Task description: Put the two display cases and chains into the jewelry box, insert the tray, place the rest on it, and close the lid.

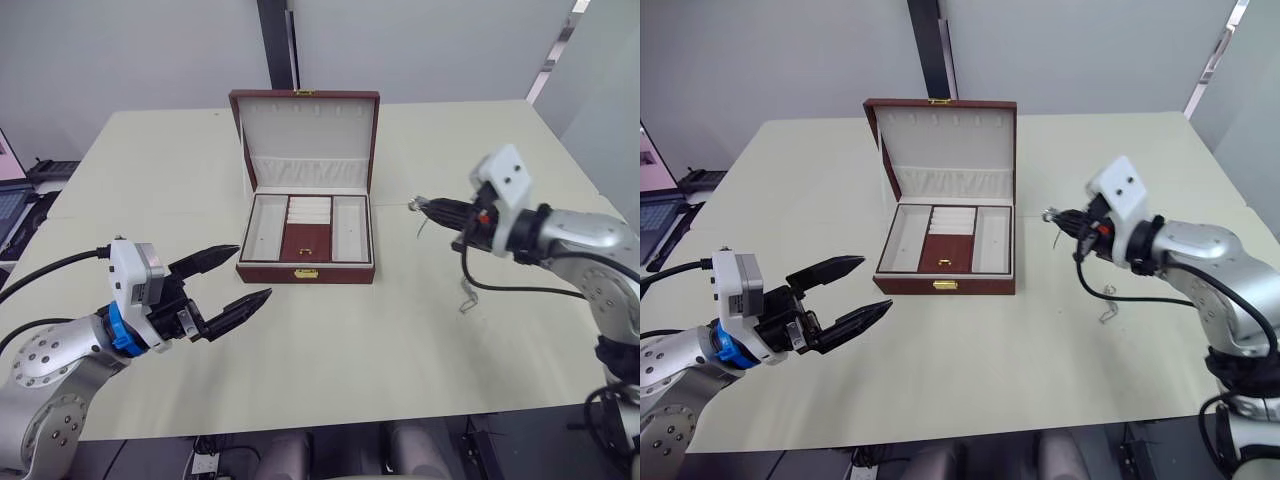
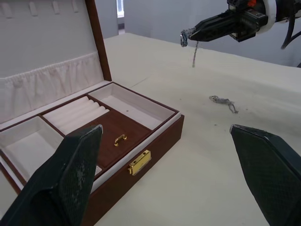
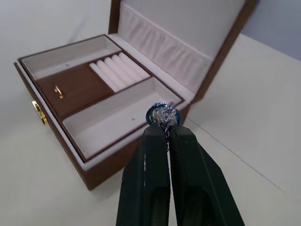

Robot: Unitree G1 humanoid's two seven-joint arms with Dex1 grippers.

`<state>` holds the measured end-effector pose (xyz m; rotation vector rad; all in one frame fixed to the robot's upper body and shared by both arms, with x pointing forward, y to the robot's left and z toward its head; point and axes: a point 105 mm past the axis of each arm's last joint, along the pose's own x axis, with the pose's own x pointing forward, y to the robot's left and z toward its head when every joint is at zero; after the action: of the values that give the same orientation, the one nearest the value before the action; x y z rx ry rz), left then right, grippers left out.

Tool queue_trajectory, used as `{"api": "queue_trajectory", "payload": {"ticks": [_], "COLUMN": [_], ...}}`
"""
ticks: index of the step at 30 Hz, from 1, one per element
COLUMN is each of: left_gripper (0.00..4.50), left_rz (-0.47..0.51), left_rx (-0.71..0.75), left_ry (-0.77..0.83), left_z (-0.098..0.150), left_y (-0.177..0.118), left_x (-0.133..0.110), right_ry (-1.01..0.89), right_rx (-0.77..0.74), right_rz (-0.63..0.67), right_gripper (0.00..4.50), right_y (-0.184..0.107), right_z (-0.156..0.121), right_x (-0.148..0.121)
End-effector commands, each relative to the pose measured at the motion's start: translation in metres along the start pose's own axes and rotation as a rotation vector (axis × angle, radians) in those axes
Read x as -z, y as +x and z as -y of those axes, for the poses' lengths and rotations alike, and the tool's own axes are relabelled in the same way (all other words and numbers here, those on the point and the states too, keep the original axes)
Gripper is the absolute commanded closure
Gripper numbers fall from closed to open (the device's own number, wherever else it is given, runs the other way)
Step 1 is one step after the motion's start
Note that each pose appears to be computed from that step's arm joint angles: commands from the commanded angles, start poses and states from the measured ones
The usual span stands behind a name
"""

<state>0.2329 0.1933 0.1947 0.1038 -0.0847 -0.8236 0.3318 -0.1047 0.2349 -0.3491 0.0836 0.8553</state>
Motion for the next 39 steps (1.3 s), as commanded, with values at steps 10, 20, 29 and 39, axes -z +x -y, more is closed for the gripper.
{"api": "queue_trajectory", "payload": {"ticks": [10, 20, 29, 39], "left_gripper": [0.0, 0.0, 0.0, 0.0], "left_rz": [0.001, 0.005, 0.004, 0.005], "left_rx": [-0.283, -0.336, -0.343, -0.33], "left_ry": [0.016, 0.014, 0.015, 0.011], "left_z": [-0.036, -0.032, -0.026, -0.024], "left_y": [-0.038, -0.043, -0.042, -0.04], "left_x": [0.0, 0.0, 0.0, 0.002], "right_ry": [-0.076, -0.111, -0.131, -0.109], "right_rx": [-0.274, -0.429, -0.448, -0.423], "right_rz": [0.111, 0.126, 0.058, 0.053], "right_gripper": [4.49, 4.49, 4.49, 3.26], "right_y": [0.089, 0.151, 0.177, 0.187], "right_z": [-0.058, -0.11, -0.123, -0.12], "right_x": [-0.051, -0.058, -0.033, -0.033]}}
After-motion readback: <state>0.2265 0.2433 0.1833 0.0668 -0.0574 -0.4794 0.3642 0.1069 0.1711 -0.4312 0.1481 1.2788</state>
